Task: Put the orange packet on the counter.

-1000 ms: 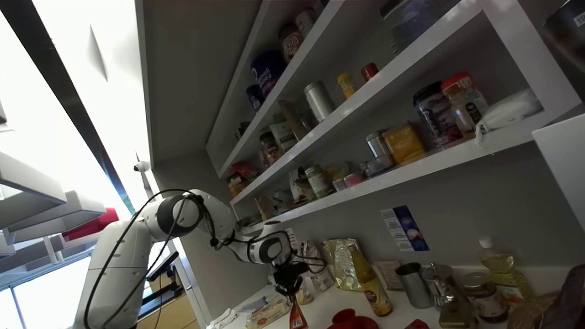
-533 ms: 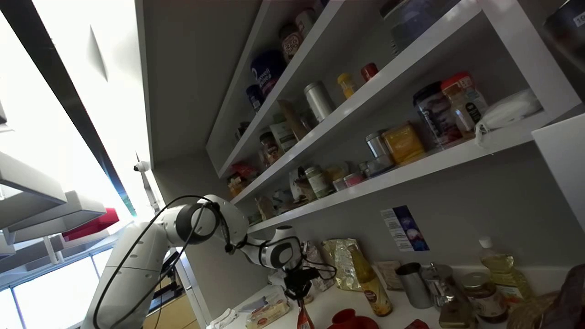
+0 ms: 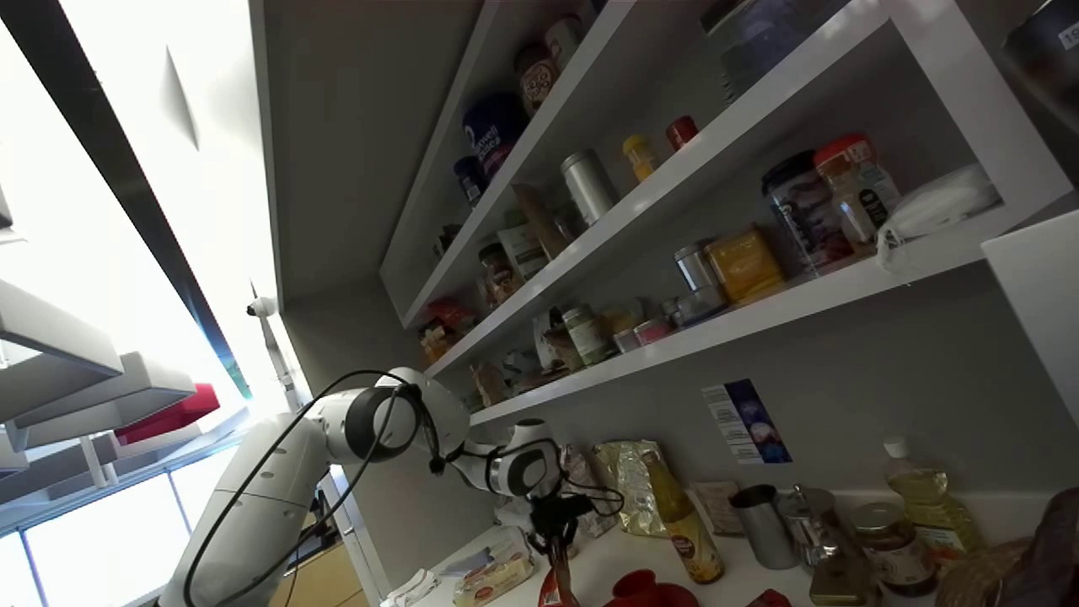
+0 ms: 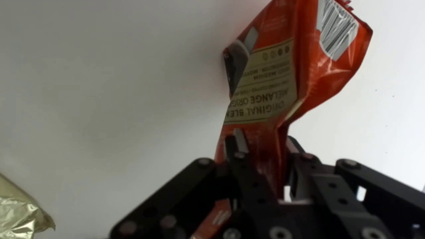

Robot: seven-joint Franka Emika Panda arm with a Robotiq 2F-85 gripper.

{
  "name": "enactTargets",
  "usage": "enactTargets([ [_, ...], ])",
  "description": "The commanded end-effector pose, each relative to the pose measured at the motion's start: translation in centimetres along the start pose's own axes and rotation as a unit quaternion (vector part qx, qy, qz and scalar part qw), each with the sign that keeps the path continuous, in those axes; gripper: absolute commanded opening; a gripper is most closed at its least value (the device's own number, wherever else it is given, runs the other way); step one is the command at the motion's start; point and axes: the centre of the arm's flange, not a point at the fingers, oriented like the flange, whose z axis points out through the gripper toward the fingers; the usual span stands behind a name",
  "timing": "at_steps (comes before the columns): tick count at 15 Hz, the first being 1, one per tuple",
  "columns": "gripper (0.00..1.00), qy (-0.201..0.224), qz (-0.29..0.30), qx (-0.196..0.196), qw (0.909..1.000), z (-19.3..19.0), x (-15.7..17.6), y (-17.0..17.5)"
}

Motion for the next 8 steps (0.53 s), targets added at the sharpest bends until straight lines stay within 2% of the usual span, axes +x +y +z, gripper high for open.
enactTargets([
  [1,0.56,-0.046,-0.023,-0.002,0.9987,-3.8,0.9,-1.5],
  [6,0.93,-0.104,-0.047,-0.025,0.9931,-12.1,1.3,-5.6],
  [7,0.99,-0.119,-0.050,-0.029,0.9913,-14.1,1.2,-6.6],
  [8,1.00,-0.128,-0.051,-0.034,0.9898,-15.6,1.0,-7.4],
])
